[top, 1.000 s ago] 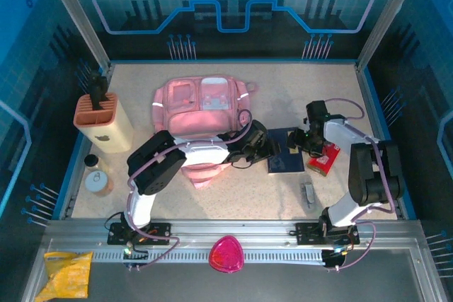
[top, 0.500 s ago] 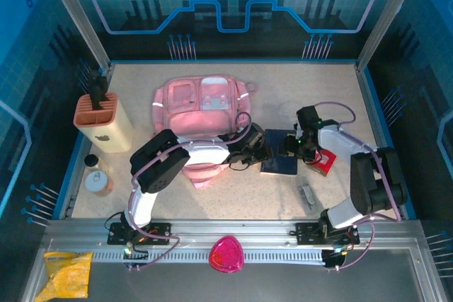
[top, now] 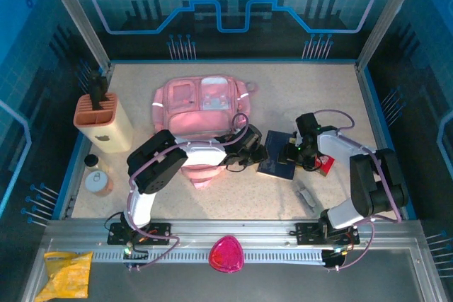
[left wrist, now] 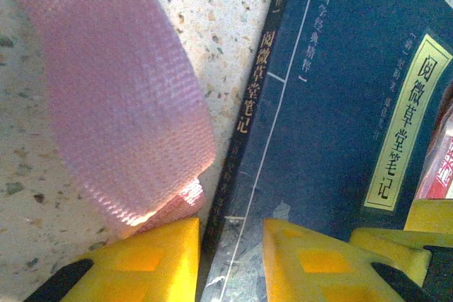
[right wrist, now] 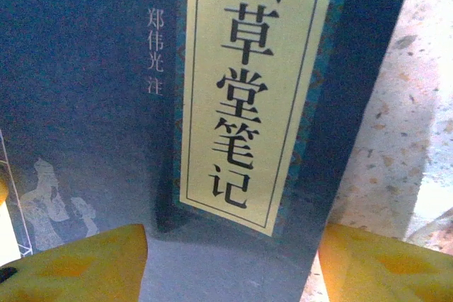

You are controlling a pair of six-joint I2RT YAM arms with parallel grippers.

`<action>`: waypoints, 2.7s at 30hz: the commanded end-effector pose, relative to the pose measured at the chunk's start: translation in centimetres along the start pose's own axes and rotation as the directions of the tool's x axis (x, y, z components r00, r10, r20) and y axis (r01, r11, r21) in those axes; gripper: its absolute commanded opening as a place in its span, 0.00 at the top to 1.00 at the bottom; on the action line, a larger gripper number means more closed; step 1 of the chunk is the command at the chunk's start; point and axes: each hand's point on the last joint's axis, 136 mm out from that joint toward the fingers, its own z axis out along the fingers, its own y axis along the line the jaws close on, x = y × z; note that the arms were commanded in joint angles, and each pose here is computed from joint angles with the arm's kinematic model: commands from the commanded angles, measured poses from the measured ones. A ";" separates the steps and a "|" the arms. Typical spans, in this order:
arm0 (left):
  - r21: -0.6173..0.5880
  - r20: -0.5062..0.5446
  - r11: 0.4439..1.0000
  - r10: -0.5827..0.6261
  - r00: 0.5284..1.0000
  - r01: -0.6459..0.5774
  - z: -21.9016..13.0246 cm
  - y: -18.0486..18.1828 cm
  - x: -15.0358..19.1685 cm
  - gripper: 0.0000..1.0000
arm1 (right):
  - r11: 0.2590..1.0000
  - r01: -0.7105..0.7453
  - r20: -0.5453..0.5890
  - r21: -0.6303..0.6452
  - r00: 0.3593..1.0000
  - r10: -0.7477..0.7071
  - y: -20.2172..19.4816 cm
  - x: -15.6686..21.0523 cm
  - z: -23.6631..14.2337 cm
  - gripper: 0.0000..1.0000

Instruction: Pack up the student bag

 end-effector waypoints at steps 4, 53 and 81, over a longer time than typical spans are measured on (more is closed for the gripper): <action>-0.068 -0.007 0.997 0.036 0.999 -0.037 -0.7 1.5 0.4 0.71 | 0.981 0.039 0.021 -0.190 0.999 -0.036 4.1 -0.4 -1.7 0.35; -0.274 0.262 0.854 0.509 0.820 -0.442 -15.9 -0.6 -5.9 0.41 | 0.869 0.062 0.205 -0.491 0.978 0.046 6.5 -0.1 -12.3 0.94; -0.407 -0.252 0.513 0.732 0.633 -0.755 -12.7 9.0 -3.7 0.65 | 0.834 0.047 0.110 -0.549 0.994 0.017 8.6 3.1 -9.5 0.94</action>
